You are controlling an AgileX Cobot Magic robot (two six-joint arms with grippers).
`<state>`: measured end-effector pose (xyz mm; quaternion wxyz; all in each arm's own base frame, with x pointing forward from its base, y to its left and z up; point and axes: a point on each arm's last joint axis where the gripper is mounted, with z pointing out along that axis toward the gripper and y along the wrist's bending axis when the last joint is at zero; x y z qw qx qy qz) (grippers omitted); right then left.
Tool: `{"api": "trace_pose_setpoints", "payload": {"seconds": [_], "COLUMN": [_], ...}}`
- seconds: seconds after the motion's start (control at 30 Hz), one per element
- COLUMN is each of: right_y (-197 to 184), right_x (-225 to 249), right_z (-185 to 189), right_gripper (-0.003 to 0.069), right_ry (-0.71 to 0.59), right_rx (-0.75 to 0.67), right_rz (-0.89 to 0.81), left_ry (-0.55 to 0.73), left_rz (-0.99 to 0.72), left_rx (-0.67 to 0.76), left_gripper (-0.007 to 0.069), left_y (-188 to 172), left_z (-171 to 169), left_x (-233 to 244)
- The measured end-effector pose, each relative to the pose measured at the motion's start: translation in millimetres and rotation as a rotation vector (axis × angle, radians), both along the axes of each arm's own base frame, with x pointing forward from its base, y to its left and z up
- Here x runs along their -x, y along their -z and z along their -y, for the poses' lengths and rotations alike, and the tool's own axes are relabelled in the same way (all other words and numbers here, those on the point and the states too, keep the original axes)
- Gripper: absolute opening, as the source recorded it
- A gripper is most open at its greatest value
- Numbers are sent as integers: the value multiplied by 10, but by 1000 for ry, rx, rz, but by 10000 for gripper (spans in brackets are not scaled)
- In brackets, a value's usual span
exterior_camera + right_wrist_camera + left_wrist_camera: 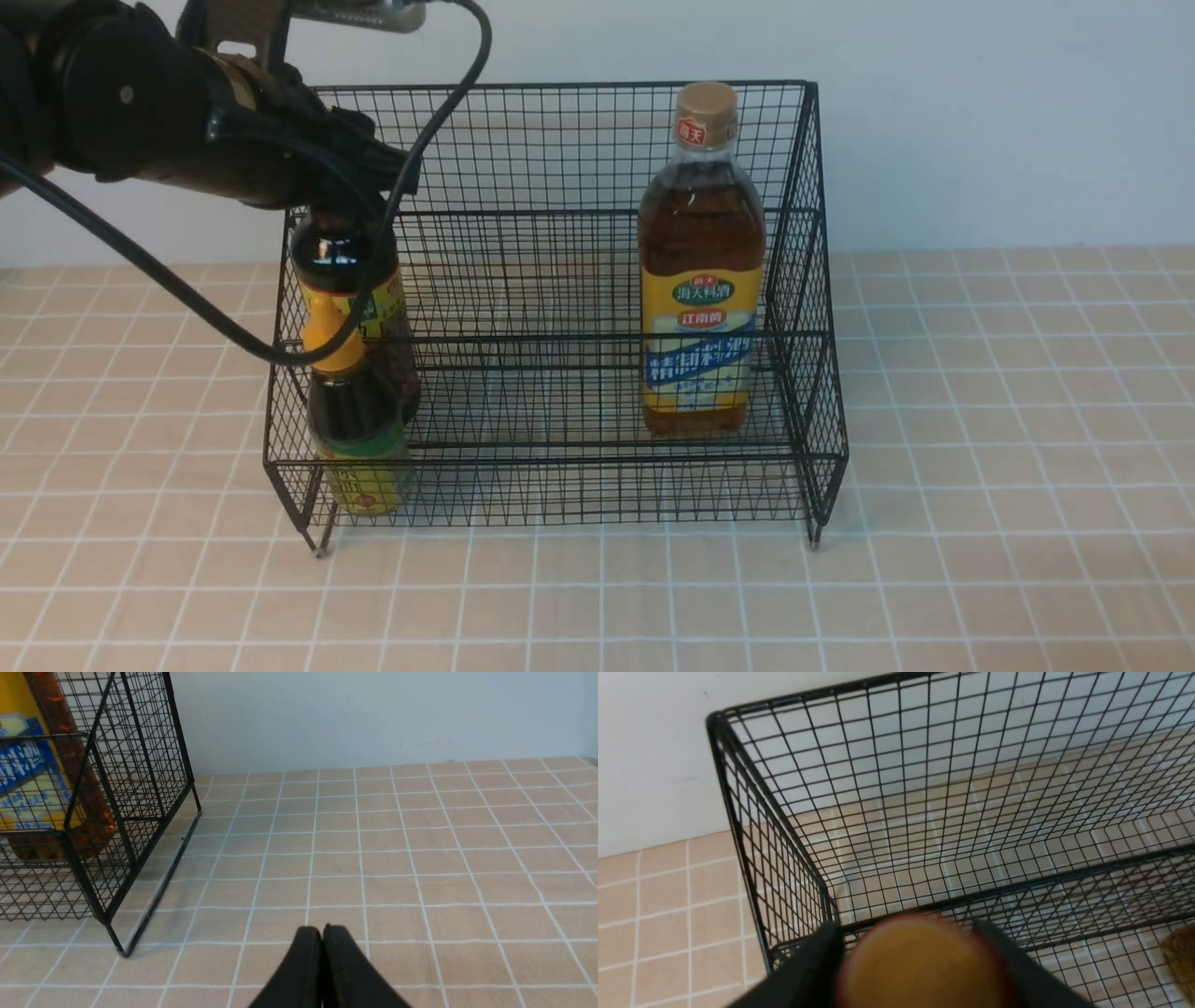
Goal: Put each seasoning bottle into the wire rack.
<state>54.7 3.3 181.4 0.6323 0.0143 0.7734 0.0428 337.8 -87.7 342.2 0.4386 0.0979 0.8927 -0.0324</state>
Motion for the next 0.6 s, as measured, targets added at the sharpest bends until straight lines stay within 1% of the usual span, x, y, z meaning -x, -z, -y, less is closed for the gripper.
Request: {"api": "trace_pose_setpoints", "payload": {"seconds": [0.13,0.2,0.33,0.4,0.43,0.47,0.5,0.57,0.6], "right_y": [0,0,0,0,0,0,0,0,0], "right_x": [0,0,0,0,0,0,0,0,0], "right_z": [0,0,0,0,0,0,0,0,0], "right_gripper": [-15,-15,-15,-15,-15,-15,-15,-15,-15], "right_ry": [0,0,0,0,0,0,0,0,0], "right_rx": [0,0,0,0,0,0,0,0,0], "right_rz": [0,0,0,0,0,0,0,0,0], "left_ry": [-3,-6,-5,-7,-7,-12,-13,-26,-35], "left_rz": [19,39,97,158,156,191,190,214,221], "left_rx": [9,18,20,21,19,19,17,20,22], "left_gripper": [485,505,507,489,485,448,443,364,283], "left_y": [-76,-144,-335,-553,-551,-717,-732,-952,-1063], "left_z": [-11,-21,-48,-90,-91,-133,-140,-216,-269], "left_x": [40,73,145,262,263,384,402,632,796]}}
